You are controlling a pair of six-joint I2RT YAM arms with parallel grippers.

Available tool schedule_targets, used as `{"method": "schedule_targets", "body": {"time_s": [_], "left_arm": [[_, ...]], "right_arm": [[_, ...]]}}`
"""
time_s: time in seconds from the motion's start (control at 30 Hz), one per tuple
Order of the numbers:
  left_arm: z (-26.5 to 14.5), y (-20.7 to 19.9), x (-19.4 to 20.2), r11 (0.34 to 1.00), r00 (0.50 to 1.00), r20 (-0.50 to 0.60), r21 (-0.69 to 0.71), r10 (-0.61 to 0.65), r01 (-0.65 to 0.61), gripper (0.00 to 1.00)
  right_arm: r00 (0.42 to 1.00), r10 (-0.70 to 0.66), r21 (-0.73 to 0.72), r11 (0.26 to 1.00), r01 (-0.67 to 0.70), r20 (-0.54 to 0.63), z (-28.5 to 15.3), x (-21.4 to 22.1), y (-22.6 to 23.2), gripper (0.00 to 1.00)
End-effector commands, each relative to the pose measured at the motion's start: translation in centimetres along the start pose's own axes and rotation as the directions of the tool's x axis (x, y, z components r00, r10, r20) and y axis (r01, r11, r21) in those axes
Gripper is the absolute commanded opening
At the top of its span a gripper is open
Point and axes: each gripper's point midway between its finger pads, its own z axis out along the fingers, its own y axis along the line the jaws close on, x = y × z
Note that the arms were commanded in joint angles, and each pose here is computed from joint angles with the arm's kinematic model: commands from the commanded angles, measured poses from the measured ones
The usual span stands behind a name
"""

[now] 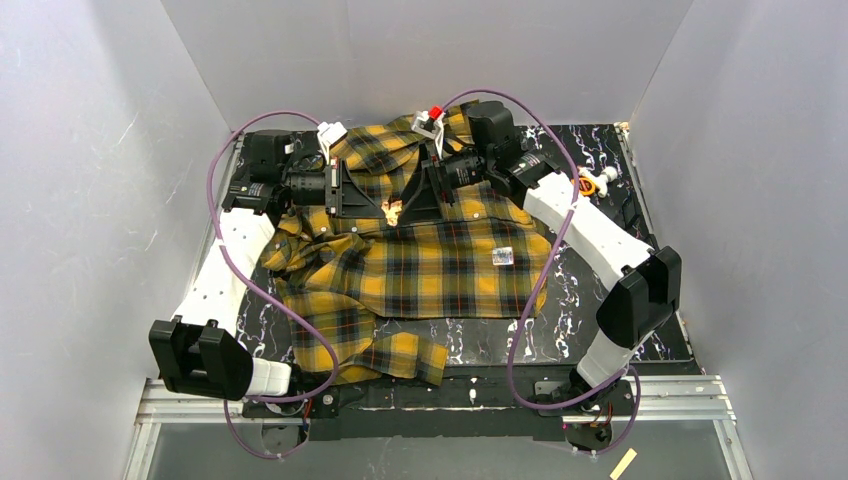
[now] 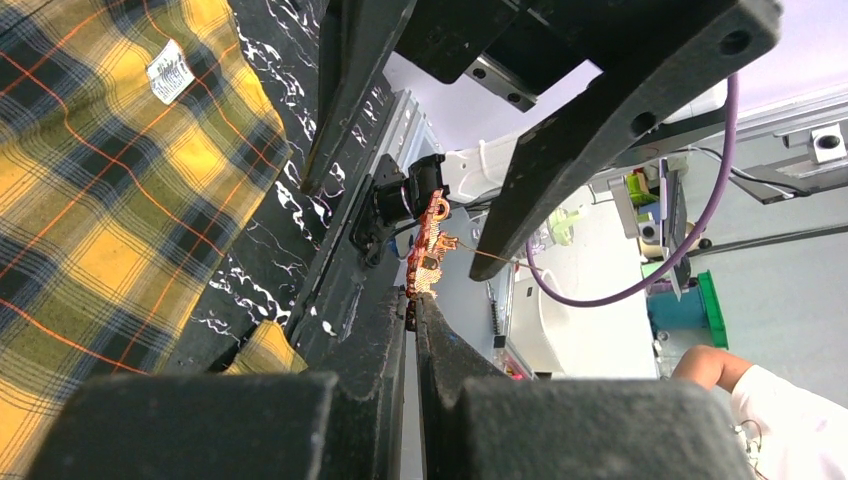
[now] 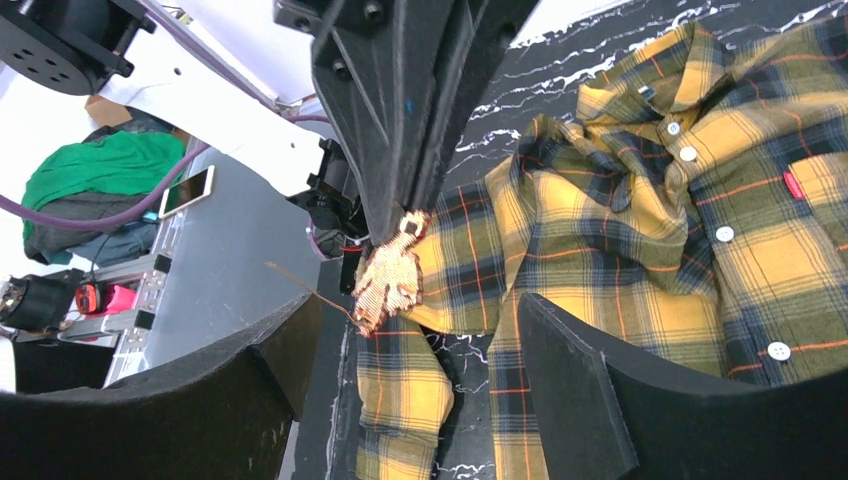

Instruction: Remove the brooch from the garment

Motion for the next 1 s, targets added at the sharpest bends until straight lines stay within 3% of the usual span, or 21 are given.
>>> {"method": "schedule_targets", "body": {"time_s": [0.0, 0.6, 0.97], "left_arm": [[0.0, -1.3, -0.2, 0.999, 0.999, -0.011, 0.021, 0.05, -0.05, 0.0], [0.5, -2.4, 0.0, 0.992, 0.992, -0.037, 0.03, 0.121, -0.12, 0.0], [0.6, -2.2, 0.2, 0.986, 0.986, -0.042, -0.008, 0.163, -0.164, 0.0]], "right_arm": [[0.997, -0.064, -0.054, 0.996, 0.067, 0.049, -0.2, -2.8, 2.0, 0.81], [0.999, -0.027, -0.052, 0.998, 0.028, 0.036, 0.1, -1.8, 1.4, 0.67], [0.999, 0.003, -0.019, 1.0, -0.003, 0.032, 0.1, -1.5, 0.7, 0.53]]}}
